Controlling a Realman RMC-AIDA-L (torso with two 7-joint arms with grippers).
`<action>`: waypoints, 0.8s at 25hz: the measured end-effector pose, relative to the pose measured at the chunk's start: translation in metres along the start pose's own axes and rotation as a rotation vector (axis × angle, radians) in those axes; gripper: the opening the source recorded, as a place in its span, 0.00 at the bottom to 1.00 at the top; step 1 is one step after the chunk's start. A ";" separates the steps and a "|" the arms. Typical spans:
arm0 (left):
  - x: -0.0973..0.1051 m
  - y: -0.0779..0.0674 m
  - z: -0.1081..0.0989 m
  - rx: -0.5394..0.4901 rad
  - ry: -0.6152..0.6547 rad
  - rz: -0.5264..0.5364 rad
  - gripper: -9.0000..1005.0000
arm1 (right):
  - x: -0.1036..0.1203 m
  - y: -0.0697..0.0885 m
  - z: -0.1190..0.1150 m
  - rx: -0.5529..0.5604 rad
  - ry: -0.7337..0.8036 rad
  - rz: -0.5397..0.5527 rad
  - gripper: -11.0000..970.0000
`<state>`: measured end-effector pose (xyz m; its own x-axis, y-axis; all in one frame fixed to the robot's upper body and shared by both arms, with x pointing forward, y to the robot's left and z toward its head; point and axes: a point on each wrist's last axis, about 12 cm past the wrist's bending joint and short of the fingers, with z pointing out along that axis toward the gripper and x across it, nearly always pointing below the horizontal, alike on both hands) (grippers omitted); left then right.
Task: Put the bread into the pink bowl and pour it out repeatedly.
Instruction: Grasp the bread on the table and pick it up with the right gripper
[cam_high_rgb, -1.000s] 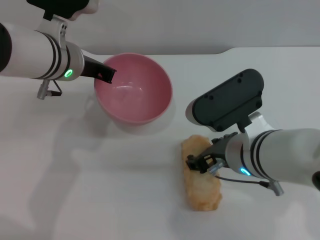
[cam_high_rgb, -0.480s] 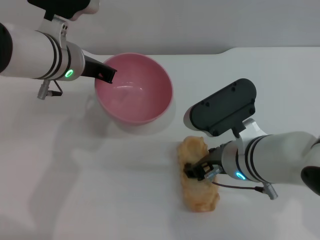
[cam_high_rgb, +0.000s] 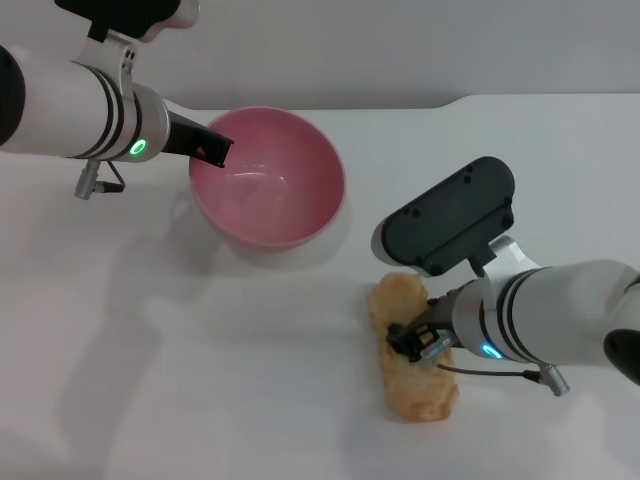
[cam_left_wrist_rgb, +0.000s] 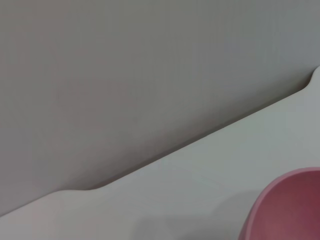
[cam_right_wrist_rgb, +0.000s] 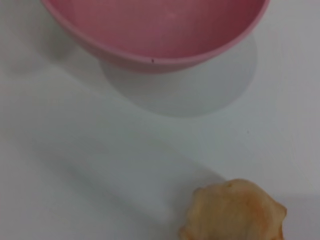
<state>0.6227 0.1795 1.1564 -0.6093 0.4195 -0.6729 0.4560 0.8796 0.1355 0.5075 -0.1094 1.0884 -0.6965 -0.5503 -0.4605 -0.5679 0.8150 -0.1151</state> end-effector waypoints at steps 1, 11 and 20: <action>0.000 0.000 0.000 0.000 0.000 0.000 0.05 | 0.000 0.000 0.000 0.000 0.000 0.000 0.55; 0.000 0.000 0.000 0.000 0.002 0.000 0.05 | -0.008 0.004 -0.015 0.003 -0.044 -0.014 0.47; 0.001 0.001 0.000 -0.003 -0.003 -0.001 0.05 | -0.028 0.010 -0.043 0.004 -0.134 -0.051 0.39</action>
<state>0.6228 0.1807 1.1562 -0.6083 0.4176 -0.6750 0.4534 0.8808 0.1364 0.5025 -0.0938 1.1380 -0.6018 -0.5623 -0.5672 -0.5995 0.7872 -0.1445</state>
